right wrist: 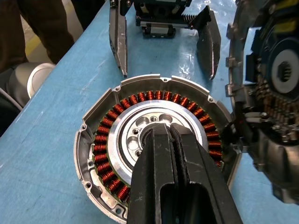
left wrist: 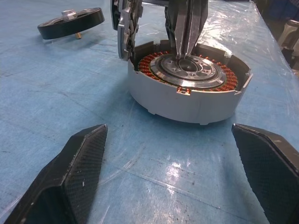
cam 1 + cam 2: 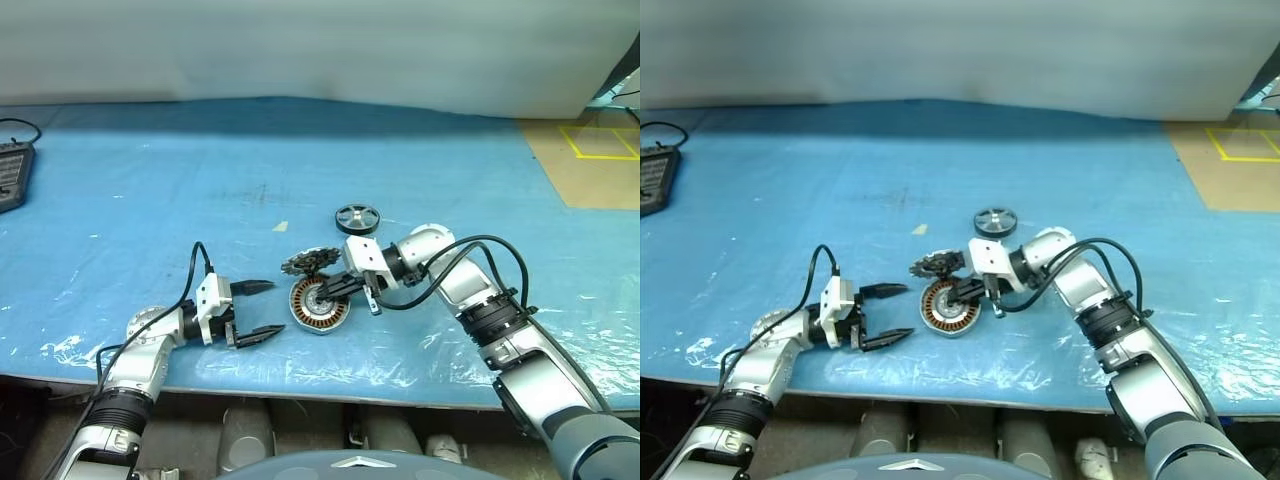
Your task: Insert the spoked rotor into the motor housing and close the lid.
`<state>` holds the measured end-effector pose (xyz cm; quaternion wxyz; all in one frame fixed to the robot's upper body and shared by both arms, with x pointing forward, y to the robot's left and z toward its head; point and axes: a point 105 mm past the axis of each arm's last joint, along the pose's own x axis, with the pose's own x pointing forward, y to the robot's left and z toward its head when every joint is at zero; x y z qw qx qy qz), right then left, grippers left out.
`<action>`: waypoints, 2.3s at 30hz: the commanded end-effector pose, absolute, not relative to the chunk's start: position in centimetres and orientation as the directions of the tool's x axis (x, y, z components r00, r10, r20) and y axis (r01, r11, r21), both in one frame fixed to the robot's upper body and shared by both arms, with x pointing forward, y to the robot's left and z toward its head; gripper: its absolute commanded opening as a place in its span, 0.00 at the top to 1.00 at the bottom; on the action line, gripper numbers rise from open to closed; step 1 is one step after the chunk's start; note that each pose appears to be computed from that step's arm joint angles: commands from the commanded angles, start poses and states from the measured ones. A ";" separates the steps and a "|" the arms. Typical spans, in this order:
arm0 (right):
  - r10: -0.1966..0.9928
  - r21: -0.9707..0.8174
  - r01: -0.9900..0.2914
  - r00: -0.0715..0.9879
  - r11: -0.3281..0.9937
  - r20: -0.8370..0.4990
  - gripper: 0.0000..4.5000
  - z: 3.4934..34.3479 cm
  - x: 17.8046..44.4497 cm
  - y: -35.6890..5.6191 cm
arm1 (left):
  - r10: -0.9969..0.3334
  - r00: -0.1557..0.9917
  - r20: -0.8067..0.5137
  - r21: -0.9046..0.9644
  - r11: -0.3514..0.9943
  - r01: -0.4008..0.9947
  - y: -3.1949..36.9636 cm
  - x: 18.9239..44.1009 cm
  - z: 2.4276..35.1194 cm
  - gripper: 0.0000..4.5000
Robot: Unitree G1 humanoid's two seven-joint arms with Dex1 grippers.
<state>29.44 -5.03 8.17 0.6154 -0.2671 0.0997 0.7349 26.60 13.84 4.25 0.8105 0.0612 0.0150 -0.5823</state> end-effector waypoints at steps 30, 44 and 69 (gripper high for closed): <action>0.907 -0.107 -0.979 -0.119 -0.176 -0.404 0.99 11.9 28.4 -5.0 | -0.945 0.313 -0.095 0.095 0.304 0.948 13.8 26.4 4.4 0.00; 0.853 -0.081 -0.981 -0.114 -0.179 -0.509 0.99 8.0 28.6 -5.4 | -0.941 0.324 -0.095 0.098 0.315 0.944 14.0 26.4 4.6 0.00; 0.890 -0.186 -0.967 -0.072 -0.172 -0.450 0.99 13.2 28.6 -7.1 | -0.943 0.317 -0.102 0.094 0.308 0.947 14.3 26.4 4.3 0.00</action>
